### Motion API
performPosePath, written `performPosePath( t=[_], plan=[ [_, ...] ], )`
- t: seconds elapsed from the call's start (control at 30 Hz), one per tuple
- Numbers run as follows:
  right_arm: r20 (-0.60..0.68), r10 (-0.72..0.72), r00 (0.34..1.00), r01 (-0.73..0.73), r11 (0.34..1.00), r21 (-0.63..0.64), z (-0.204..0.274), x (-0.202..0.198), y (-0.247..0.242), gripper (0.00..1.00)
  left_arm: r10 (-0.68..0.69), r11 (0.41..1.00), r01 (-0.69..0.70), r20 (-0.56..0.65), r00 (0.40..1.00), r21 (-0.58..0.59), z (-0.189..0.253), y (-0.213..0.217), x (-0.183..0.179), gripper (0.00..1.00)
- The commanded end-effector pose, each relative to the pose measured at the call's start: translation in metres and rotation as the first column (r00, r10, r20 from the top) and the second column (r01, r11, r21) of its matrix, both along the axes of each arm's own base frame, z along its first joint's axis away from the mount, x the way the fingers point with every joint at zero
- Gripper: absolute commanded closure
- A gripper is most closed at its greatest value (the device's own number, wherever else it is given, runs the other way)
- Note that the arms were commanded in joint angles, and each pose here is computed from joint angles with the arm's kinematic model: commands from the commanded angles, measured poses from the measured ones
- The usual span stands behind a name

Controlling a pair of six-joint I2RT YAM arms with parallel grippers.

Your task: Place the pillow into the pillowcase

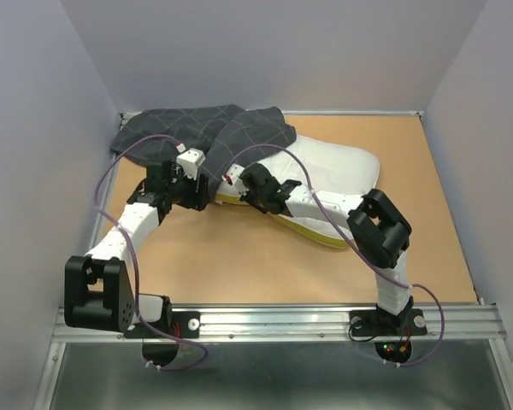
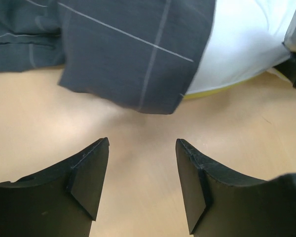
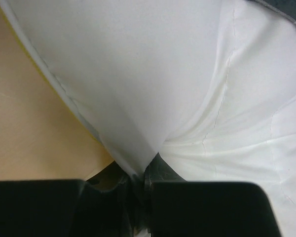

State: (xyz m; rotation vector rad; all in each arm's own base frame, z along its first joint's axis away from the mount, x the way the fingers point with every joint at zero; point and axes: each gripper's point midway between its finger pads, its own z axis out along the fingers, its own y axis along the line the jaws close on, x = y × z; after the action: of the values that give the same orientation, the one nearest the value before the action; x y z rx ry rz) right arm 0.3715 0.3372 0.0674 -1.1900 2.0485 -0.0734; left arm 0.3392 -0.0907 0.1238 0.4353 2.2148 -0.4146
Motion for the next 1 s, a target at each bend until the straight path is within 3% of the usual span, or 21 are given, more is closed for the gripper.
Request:
performPosePath(
  t=[0.0,0.1,0.13,0.37,0.47,0.57,0.6,0.67,0.7,0.77,0.83,0.93,0.97],
  plan=[
    [0.088,-0.019,0.996,0.002,0.982,0.190,0.073,0.020,0.024,0.99,-0.035,0.999,0.029,0.149,0.988,0.045,0.028,-0.018,0.023,0.30],
    [0.096,-0.026,0.995,0.005,0.978,0.207,0.081,0.023,0.025,0.99,-0.074,0.997,0.068,0.168,0.983,0.042,0.026,-0.035,0.029,0.30],
    [0.096,-0.024,0.995,0.003,0.977,0.213,0.083,0.024,0.026,0.99,0.018,0.998,-0.026,0.161,0.987,0.049,0.023,-0.026,0.037,0.30],
    [0.092,-0.032,0.995,0.009,0.970,0.242,0.093,0.024,0.028,0.99,0.091,0.987,-0.110,0.165,0.982,0.115,0.010,-0.024,0.053,0.31],
    [0.086,-0.039,0.995,0.015,0.965,0.262,0.098,0.025,0.028,0.99,0.128,0.977,-0.153,0.166,0.978,0.148,0.006,-0.016,0.056,0.42],
    [0.068,-0.051,0.996,0.030,0.962,0.271,0.097,0.029,0.025,0.99,0.114,0.978,-0.140,0.169,0.979,0.155,0.008,-0.017,0.057,0.71],
    [0.056,-0.059,0.997,0.040,0.958,0.283,0.096,0.030,0.025,0.99,0.065,0.988,-0.086,0.162,0.985,0.126,0.013,-0.027,0.053,0.86],
    [0.035,-0.064,0.997,0.051,0.953,0.300,0.094,0.032,0.027,1.00,-0.024,0.998,0.014,0.148,0.989,0.067,0.019,-0.046,0.044,0.95],
    [0.020,-0.078,0.997,0.067,0.946,0.318,0.094,0.034,0.028,0.99,-0.132,0.991,0.134,0.155,0.979,-0.001,0.030,-0.070,0.031,1.00],
    [0.001,-0.083,0.997,0.078,0.931,0.357,0.098,0.039,0.037,1.00,-0.251,0.962,0.263,0.147,0.957,-0.068,0.039,-0.094,0.012,1.00],
    [-0.036,-0.106,0.994,0.111,0.901,0.420,0.106,0.048,0.048,1.00,-0.398,0.892,0.422,0.161,0.903,-0.161,0.057,-0.127,-0.015,1.00],
    [-0.087,-0.153,0.984,0.176,0.844,0.507,0.121,0.064,0.058,0.99,-0.490,0.840,0.503,0.116,0.864,-0.202,0.063,-0.147,-0.039,1.00],
    [-0.120,-0.165,0.979,0.204,0.836,0.510,0.113,0.066,0.057,0.99,-0.548,0.791,0.557,0.113,0.829,-0.253,0.070,-0.157,-0.053,1.00]
  ],
)
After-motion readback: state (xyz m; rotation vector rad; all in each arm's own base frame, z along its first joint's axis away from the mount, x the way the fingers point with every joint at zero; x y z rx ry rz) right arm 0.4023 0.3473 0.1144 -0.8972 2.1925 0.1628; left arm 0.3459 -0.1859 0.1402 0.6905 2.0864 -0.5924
